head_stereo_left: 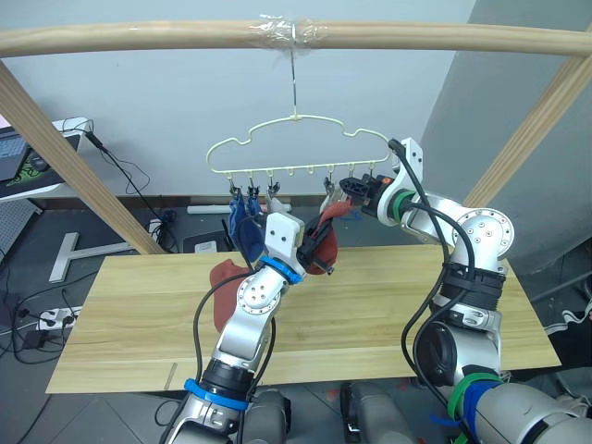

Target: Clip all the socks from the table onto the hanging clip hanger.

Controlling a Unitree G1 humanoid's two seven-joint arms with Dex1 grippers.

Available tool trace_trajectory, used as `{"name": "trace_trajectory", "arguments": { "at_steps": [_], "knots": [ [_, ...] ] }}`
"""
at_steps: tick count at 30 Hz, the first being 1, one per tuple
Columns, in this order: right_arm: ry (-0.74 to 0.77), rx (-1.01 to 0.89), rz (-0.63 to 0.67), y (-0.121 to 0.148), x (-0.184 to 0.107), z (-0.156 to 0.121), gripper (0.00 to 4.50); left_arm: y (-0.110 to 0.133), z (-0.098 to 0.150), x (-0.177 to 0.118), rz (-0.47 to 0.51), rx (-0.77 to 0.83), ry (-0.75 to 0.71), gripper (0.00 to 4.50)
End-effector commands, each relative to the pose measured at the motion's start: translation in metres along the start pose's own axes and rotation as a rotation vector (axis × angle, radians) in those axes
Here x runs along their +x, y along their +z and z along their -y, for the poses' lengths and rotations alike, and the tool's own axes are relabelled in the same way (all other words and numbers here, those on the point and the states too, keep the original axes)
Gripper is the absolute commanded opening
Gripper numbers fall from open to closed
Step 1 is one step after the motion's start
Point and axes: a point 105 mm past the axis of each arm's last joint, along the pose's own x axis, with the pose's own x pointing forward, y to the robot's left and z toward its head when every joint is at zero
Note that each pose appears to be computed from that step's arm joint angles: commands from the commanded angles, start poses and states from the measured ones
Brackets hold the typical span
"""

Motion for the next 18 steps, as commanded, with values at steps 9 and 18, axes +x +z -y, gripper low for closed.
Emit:
{"name": "trace_trajectory", "arguments": {
  "at_steps": [9, 18],
  "knots": [
    [0.095, -0.032, 0.116, 0.027, -0.015, -0.015, 4.48, 0.009, 0.009, 0.003, 0.04, -0.031, -0.045, 0.0],
    [0.01, -0.223, 0.196, 0.038, -0.032, 0.002, 4.5, 0.002, 0.021, 0.002, -0.007, -0.157, -0.112, 1.27]
  ]
}}
